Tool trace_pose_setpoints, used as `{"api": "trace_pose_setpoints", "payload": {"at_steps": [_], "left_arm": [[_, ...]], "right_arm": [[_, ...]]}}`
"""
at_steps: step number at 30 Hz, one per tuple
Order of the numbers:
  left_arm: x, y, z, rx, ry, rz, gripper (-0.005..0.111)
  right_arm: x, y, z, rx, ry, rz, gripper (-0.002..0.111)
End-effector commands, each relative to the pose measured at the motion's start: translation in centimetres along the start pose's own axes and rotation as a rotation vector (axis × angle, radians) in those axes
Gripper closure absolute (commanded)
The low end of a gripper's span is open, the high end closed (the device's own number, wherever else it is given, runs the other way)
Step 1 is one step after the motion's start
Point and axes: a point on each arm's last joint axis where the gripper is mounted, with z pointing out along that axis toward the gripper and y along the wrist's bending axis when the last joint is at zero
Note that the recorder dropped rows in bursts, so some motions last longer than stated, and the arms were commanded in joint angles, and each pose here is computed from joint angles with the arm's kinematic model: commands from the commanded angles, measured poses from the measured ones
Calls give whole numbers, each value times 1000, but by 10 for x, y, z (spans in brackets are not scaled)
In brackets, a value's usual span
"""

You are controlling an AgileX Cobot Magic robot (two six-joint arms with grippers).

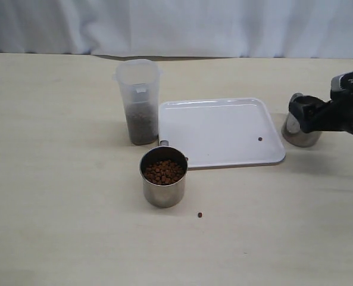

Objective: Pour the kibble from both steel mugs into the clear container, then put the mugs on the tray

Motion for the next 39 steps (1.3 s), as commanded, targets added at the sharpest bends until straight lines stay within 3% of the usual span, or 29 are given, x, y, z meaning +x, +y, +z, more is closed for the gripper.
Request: {"api": "trace_pose_setpoints", "payload": {"at_steps": [1,6,8,10,12,15,24,28,30,39], "left_arm": [[0,0,0,-1,-9,-7,107],[0,0,0,-1,-9,-7,107],[0,0,0,-1,-9,-7,107],[0,0,0,-1,-9,-7,107],[0,0,0,-1,-9,-7,107],[0,0,0,-1,-9,-7,107],[0,0,0,-1,-9,-7,107],[0,0,0,-1,-9,-7,107],[0,0,0,-1,-9,-7,107],[0,0,0,-1,-9,-7,107]], "right_arm": [[-17,5,-19,11,-51,-20,7],[-35,12,-45,32,-108,7,8],[-44,13,-58,58,-136,81,15],[-50,15,-72,86,-149,121,32],[-55,17,-86,122,-163,151,57],[-55,27,-110,161,-207,173,104],[-14,55,-190,415,-381,310,103],[-8,68,-211,428,-453,287,103],[-1,72,-216,432,-359,290,103],[4,86,-248,476,-386,288,103]]}}
